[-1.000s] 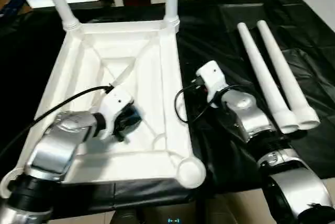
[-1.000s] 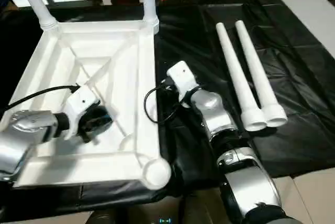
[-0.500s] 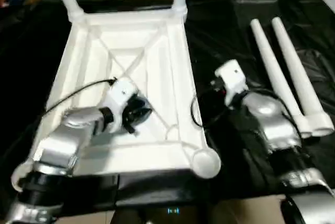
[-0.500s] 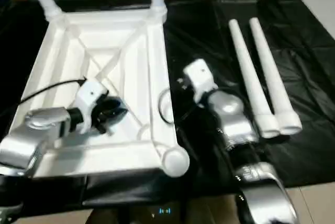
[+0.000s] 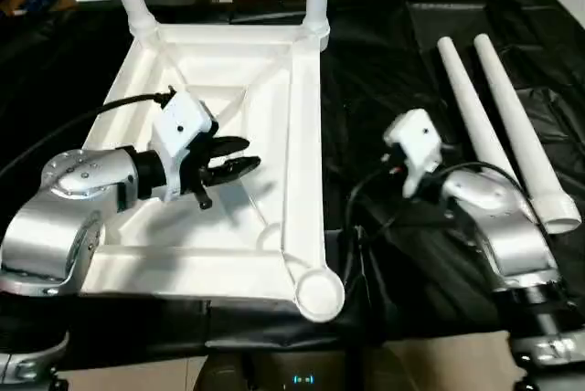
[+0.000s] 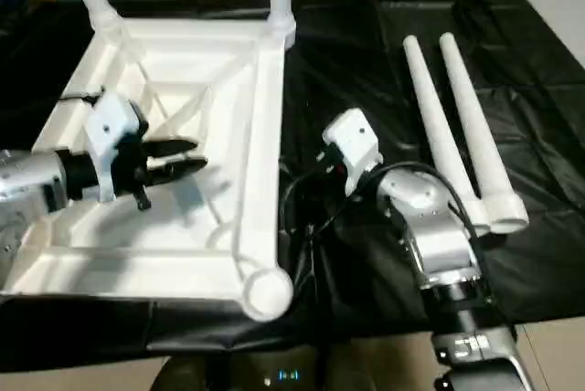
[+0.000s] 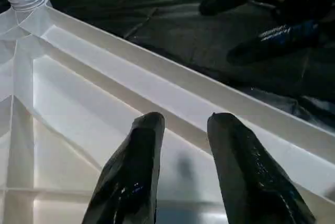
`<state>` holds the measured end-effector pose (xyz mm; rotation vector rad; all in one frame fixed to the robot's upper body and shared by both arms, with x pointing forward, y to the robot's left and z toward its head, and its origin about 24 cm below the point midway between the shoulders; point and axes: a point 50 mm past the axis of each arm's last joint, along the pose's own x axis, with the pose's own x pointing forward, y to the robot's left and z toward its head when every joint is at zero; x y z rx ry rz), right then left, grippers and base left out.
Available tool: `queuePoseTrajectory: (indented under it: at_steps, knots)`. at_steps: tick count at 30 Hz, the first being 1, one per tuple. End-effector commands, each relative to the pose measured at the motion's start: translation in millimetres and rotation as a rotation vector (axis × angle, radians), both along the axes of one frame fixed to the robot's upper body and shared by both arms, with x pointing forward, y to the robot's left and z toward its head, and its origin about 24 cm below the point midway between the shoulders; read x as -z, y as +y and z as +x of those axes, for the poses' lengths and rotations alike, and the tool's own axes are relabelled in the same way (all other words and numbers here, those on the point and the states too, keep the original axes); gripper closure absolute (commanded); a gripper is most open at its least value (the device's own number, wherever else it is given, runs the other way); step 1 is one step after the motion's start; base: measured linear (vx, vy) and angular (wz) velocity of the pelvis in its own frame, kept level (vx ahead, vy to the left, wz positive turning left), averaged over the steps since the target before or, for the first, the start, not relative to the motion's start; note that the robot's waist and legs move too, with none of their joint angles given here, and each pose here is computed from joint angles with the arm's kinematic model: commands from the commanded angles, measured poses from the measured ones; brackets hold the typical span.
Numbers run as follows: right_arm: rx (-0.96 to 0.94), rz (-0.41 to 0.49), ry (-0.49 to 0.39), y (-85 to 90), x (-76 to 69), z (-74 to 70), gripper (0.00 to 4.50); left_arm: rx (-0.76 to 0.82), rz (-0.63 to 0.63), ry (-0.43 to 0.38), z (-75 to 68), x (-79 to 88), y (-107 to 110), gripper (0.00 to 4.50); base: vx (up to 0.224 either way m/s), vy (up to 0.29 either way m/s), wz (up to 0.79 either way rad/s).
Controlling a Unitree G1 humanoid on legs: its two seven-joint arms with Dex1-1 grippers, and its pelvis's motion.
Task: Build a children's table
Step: Rotate table base
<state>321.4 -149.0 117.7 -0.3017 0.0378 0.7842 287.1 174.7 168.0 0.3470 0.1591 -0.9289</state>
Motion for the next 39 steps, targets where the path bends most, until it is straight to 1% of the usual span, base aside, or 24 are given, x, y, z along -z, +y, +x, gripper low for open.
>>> queuePoseTrajectory:
  at_steps: [1, 4, 5, 6, 8, 9, 10, 11, 12, 13, 14, 15, 16, 18, 20, 22, 24, 25, 26, 28, 31, 34, 36, 39]
  knots:
    - [0.008, -0.017, 0.013, -2.3, 2.3, -2.7, 0.02, 0.014, 0.022, 0.008, -1.8, 4.6, -3.1, 2.81, 0.0, 0.0, 0.0]
    - [0.018, -0.013, 0.019, -1.6, 1.0, -4.4, 0.02, -0.012, 0.0, -0.016, 0.9, 3.2, -3.9, 2.81, 0.0, 0.0, 0.0]
    - [0.003, 0.006, 0.025, -0.2, -2.0, -6.3, 0.02, -0.081, 0.019, -0.046, 8.3, 0.1, 6.2, 2.81, 0.0, 0.0, 0.0]
    - [0.003, 0.006, 0.025, -0.2, -2.0, -6.3, 0.02, -0.081, 0.019, -0.046, 8.3, 0.1, 6.2, 2.81, 0.0, 0.0, 0.0]
    - [-0.055, 0.039, 0.051, -0.3, -7.5, -12.3, 0.02, -0.272, 0.11, -0.101, 25.4, -6.0, 41.6, 2.81, 0.0, 0.0, 0.0]
    - [-0.092, 0.038, 0.065, -1.4, -8.6, -16.4, 0.02, -0.343, 0.157, -0.117, 29.9, -8.2, 58.2, 2.81, 0.0, 0.0, 0.0]
    - [-0.092, 0.038, 0.065, -1.4, -8.6, -16.4, 0.02, -0.343, 0.157, -0.117, 29.9, -8.2, 58.2, 2.81, 0.0, 0.0, 0.0]
    - [-0.117, 0.027, 0.075, -3.1, -8.4, -19.6, 0.02, -0.396, 0.191, -0.121, 32.0, -9.4, 71.5, 2.81, 0.0, 0.0, 0.0]
    - [-0.117, 0.027, 0.075, -3.1, -8.4, -19.6, 0.02, -0.396, 0.191, -0.121, 32.0, -9.4, 71.5, 2.81, 0.0, 0.0, 0.0]
    - [-0.102, -0.001, 0.084, -8.4, -5.6, -21.1, 0.02, -0.533, 0.277, -0.129, 34.4, -10.6, 103.0, 2.81, 0.0, 0.0, 0.0]
    - [-0.079, -0.012, 0.083, -10.6, -4.3, -20.1, 0.02, -0.595, 0.309, -0.129, 34.2, -11.2, 116.9, 2.81, 0.0, 0.0, 0.0]
    - [-0.069, -0.016, 0.082, -11.6, -3.7, -19.6, 0.02, -0.621, 0.322, -0.128, 34.0, -11.6, 122.6, 2.81, 0.0, 0.0, 0.0]
    - [0.001, -0.031, 0.067, -13.9, -2.4, -13.9, 0.02, -0.707, 0.376, -0.129, 31.4, -12.2, 142.1, 2.81, 0.0, 0.0, 0.0]
    - [0.038, -0.03, 0.063, -14.0, -2.5, -10.5, 0.02, -0.737, 0.398, -0.132, 29.3, -12.8, 151.2, 2.81, 0.0, 0.0, 0.0]
    - [0.059, -0.033, 0.06, -14.0, -2.8, -8.1, 0.02, -0.75, 0.41, -0.116, 27.6, -11.5, 157.8, 2.81, 0.0, 0.0, 0.0]
    - [0.07, -0.046, 0.067, -12.9, -2.3, -6.6, 0.02, -0.767, 0.474, -0.093, 23.6, -8.0, 170.5, 2.81, 0.0, 0.0, 0.0]
    - [0.064, -0.082, 0.072, -10.3, 0.8, -6.0, 0.02, -0.792, 0.542, -0.072, 18.4, -4.1, 184.6, 2.81, 0.0, 0.0, 0.0]
    - [0.052, -0.09, 0.078, -6.0, 3.0, -5.7, 0.02, -0.809, 0.585, -0.052, 14.2, -1.4, 193.5, 2.81, 0.0, 0.0, 0.0]
    - [0.048, -0.09, 0.079, -4.5, 3.5, -5.5, 0.02, -0.813, 0.598, -0.046, 13.2, -0.5, 196.0, 2.81, 0.0, 0.0, 0.0]
    - [0.031, -0.087, 0.086, 2.0, 5.4, -5.0, 0.02, -0.805, 0.613, -0.002, 9.3, 4.9, 200.0, 2.81, 0.0, 0.0, 0.0]
    - [0.004, -0.114, 0.096, 11.6, 11.5, -1.4, 0.02, -0.774, 0.671, 0.064, 1.4, 16.6, 203.5, 2.81, 0.0, 0.0, 0.0]
    - [-0.013, -0.134, 0.12, 23.4, 20.1, 6.9, 0.02, -0.739, 0.718, 0.14, -6.5, 31.0, 206.4, 2.81, 0.0, 0.0, 0.0]
    - [-0.019, -0.139, 0.125, 26.7, 22.0, 9.2, 0.02, -0.73, 0.726, 0.157, -8.3, 34.3, 207.1, 2.81, 0.0, 0.0, 0.0]
    - [-0.043, -0.17, 0.125, 45.5, 26.5, 23.0, 0.02, -0.68, 0.761, 0.249, -19.7, 50.2, 208.1, 2.81, 0.0, 0.0, 0.0]
